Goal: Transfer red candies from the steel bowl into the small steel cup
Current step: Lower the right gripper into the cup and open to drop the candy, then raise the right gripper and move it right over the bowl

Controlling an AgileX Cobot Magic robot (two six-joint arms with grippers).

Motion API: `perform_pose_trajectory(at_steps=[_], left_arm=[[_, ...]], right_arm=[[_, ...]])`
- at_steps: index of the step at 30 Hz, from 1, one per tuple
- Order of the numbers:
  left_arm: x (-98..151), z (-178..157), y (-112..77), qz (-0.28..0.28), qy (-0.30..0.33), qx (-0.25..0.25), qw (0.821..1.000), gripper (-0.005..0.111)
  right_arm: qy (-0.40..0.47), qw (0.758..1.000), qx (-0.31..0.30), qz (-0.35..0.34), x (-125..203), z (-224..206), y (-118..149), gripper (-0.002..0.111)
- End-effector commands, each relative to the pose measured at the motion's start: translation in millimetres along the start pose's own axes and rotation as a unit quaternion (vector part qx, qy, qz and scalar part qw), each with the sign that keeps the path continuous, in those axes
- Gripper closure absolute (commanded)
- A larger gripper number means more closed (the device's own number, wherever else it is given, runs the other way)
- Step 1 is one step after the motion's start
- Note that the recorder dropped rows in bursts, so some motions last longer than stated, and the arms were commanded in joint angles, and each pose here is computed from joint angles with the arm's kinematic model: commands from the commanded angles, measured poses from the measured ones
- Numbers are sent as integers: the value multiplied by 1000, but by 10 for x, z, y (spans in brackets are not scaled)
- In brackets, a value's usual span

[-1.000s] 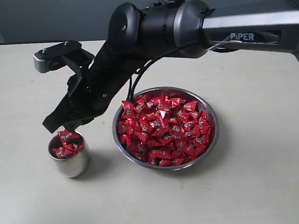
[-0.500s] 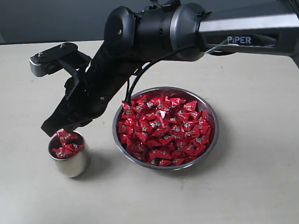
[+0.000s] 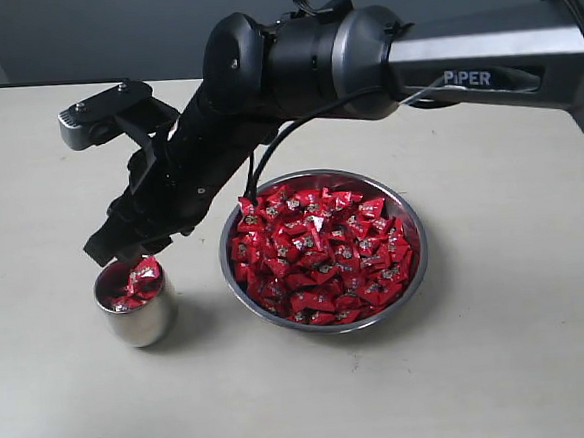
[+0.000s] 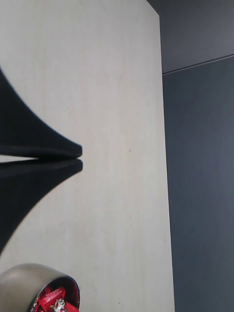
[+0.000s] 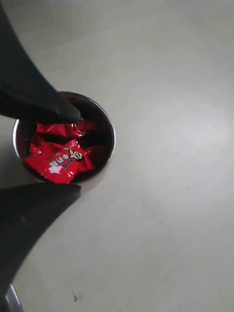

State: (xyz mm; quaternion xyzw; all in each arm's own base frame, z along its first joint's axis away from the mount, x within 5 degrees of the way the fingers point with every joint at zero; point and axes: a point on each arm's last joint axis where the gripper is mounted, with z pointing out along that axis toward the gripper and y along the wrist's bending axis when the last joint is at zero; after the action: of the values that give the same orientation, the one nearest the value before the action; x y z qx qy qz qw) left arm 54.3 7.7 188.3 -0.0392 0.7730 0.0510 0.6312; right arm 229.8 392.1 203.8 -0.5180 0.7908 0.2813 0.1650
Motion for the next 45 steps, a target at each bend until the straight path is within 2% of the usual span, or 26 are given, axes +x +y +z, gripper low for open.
perform_pose_trajectory(at_steps=[1, 4, 9, 12, 21, 24, 27, 29, 35, 39, 45], left_arm=[[9, 0, -1, -2, -1, 0, 1000, 106], [9, 0, -1, -2, -1, 0, 1000, 106], [9, 0, -1, -2, -1, 0, 1000, 106], [9, 0, -1, -2, -1, 0, 1000, 106], [9, 0, -1, -2, -1, 0, 1000, 106], [9, 0, -1, -2, -1, 0, 1000, 106], [9, 0, -1, -2, -1, 0, 1000, 106], [9, 0, -1, -2, -1, 0, 1000, 106], [9, 0, -1, -2, -1, 0, 1000, 106], [9, 0, -1, -2, -1, 0, 1000, 106], [9, 0, -1, -2, -1, 0, 1000, 106]], right_arm=[[-7, 1000, 3, -6, -29, -15, 1, 79], [-7, 1000, 3, -6, -29, -15, 1, 83], [-12, 1000, 10, -14, -51, -68, 10, 76], [-20, 999, 21, -22, -81, -142, 18, 75], [-10, 988, 154, -28, -115, -437, -123, 77], [-10, 983, 180, -39, -128, -552, -171, 89], [-18, 982, 189, -15, -124, -676, -307, 104], [-20, 980, 197, 5, -103, -773, -425, 109], [-29, 972, 220, 74, -21, -1142, -774, 109], [-38, 966, 235, 97, 79, -1285, -918, 109], [-50, 964, 225, 130, 526, -1193, -1036, 109]])
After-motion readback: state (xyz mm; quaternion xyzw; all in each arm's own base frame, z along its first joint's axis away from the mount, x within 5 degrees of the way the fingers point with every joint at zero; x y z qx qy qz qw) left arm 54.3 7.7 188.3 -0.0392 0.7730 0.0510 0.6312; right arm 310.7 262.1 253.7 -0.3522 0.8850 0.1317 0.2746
